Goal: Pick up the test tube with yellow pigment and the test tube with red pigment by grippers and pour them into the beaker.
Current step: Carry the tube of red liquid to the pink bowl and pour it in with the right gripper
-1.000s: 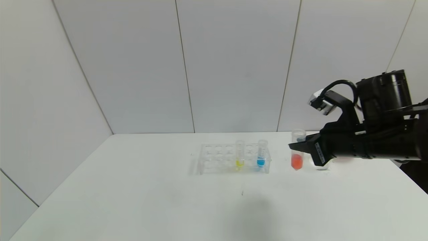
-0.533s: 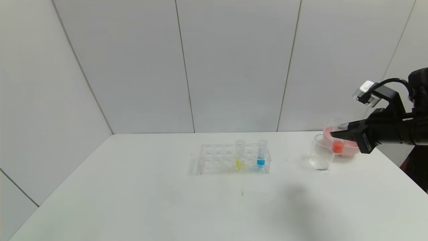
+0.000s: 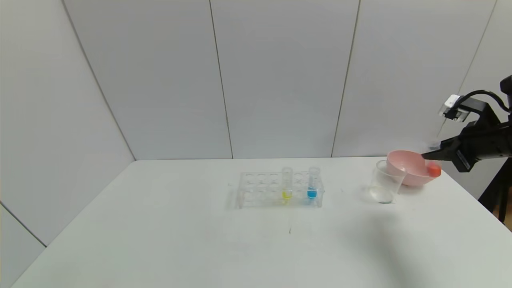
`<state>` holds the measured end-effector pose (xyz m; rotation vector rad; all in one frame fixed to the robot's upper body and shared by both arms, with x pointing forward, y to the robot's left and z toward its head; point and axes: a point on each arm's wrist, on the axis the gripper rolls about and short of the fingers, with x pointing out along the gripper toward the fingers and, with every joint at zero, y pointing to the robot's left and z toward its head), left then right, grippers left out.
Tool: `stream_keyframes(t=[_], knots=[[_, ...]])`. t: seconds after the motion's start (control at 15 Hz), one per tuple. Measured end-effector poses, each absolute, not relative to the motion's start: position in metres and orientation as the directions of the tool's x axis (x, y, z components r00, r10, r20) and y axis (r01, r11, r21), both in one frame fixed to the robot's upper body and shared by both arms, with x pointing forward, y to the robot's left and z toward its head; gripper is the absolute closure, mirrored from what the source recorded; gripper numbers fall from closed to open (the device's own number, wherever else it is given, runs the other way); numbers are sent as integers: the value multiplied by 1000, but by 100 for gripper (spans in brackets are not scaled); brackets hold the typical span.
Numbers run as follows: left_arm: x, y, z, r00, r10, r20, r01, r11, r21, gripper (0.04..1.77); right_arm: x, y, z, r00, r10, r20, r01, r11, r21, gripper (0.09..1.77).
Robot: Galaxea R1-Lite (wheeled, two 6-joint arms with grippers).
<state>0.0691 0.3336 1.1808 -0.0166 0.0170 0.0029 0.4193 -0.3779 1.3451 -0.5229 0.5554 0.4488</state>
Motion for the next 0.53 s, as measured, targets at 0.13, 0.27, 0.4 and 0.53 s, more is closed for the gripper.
stream_keyframes(t=[0.13,0.27,0.4,0.53], knots=[[69,334,1181,1000,3,-17,-3,1000,-17,9,434,-393,1344,766,228,-601,-535,744,-399,136],[69,334,1181,1000,3,-17,-3,1000,-17,9,447,-403,1343,765,207,-610,-540,722,-432,136],[69,334,1181,1000,3,-17,-3,1000,-17,9,455,-408,1344,734,169,-658,-558,702,-443,136],[69,334,1181,1000,2,-17,-3,1000,-16,9,459,-411,1346,686,121,-717,-582,682,-443,136]])
